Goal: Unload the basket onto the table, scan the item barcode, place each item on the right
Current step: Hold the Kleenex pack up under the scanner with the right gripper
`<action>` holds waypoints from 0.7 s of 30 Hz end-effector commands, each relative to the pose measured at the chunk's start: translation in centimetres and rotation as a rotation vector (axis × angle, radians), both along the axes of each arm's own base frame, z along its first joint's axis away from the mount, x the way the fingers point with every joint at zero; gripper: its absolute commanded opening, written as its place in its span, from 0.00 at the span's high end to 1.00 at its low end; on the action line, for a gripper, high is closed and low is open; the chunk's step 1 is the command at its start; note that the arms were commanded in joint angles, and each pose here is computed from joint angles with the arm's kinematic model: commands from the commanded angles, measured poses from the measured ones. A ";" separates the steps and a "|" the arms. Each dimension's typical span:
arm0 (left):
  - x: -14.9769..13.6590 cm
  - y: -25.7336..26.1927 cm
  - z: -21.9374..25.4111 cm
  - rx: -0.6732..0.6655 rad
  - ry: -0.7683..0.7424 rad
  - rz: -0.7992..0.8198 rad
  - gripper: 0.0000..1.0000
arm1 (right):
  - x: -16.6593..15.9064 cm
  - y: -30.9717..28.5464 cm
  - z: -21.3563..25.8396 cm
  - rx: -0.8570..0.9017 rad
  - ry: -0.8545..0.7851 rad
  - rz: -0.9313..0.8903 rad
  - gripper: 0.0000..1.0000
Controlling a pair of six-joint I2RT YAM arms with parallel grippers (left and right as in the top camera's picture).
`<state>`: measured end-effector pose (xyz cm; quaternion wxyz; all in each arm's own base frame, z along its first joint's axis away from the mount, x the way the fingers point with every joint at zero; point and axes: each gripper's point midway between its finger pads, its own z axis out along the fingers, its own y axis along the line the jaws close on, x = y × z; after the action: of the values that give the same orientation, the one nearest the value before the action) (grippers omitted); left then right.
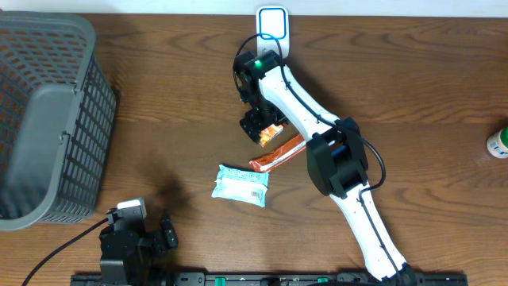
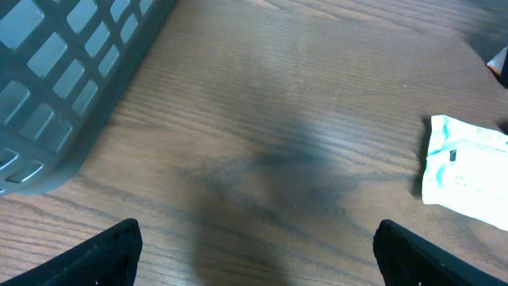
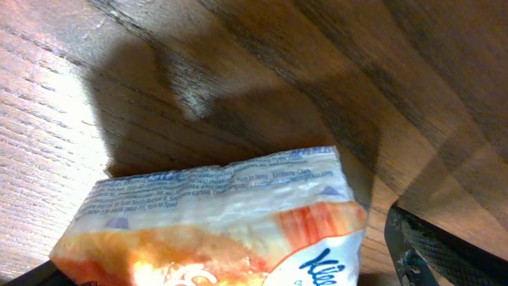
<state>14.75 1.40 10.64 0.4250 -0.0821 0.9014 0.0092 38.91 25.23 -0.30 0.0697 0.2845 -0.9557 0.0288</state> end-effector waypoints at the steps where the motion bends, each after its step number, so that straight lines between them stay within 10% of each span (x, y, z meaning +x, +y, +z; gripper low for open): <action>1: -0.1 -0.1 -0.2 -0.013 0.007 0.001 0.06 | -1.8 0.7 -4.2 -0.005 0.085 0.014 0.06; 13: -0.1 -0.1 -0.2 -0.013 0.007 0.000 0.06 | -0.3 1.9 -4.6 0.038 0.014 0.018 0.01; 21: -0.1 -0.1 -0.2 -0.013 0.007 0.000 0.06 | -1.5 1.2 -4.4 0.002 0.061 -0.023 0.32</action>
<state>14.75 1.40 10.64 0.4250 -0.0821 0.9014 0.0092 40.28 27.07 -0.25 0.0257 0.2852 -0.9580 0.0134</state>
